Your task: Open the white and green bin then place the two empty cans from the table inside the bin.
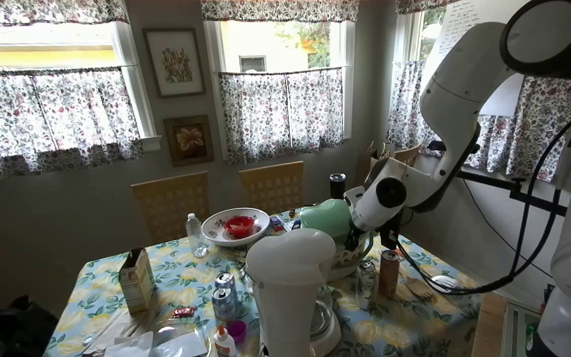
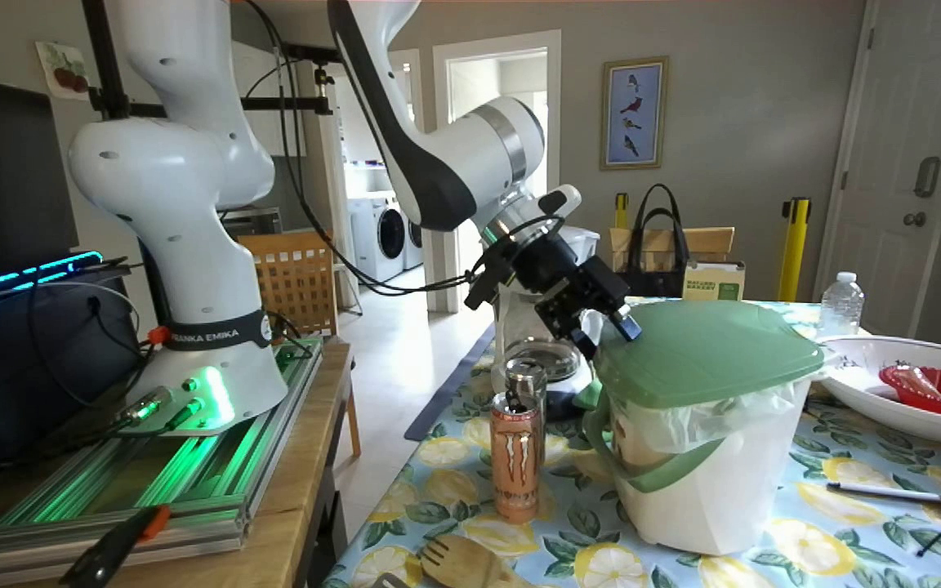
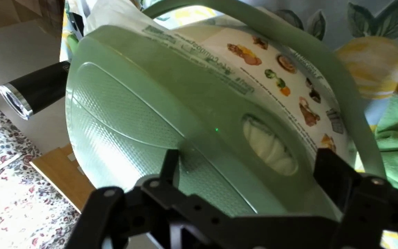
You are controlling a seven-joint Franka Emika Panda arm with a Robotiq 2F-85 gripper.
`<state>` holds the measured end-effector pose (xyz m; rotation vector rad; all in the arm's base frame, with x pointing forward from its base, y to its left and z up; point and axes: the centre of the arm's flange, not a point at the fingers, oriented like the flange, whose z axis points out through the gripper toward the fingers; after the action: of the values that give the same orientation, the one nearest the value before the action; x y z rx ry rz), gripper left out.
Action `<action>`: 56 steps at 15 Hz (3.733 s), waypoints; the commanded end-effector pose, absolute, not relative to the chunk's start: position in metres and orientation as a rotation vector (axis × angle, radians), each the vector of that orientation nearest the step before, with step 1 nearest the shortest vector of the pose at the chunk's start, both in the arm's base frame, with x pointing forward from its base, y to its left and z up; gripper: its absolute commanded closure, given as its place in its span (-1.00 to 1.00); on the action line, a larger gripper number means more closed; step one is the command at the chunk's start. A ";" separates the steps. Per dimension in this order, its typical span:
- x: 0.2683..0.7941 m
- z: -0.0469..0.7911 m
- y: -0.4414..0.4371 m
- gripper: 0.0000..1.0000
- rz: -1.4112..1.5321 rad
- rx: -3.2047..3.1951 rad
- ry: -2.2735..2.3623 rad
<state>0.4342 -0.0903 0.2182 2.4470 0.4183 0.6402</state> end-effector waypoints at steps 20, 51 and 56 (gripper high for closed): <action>0.437 0.255 -0.085 -1.00 0.729 2.417 0.346; 0.461 0.378 -0.118 -1.00 0.804 2.351 0.244; 0.478 0.396 -0.124 -1.00 0.792 2.340 0.255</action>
<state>0.4664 -0.1196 0.3716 2.3387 0.2460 0.8024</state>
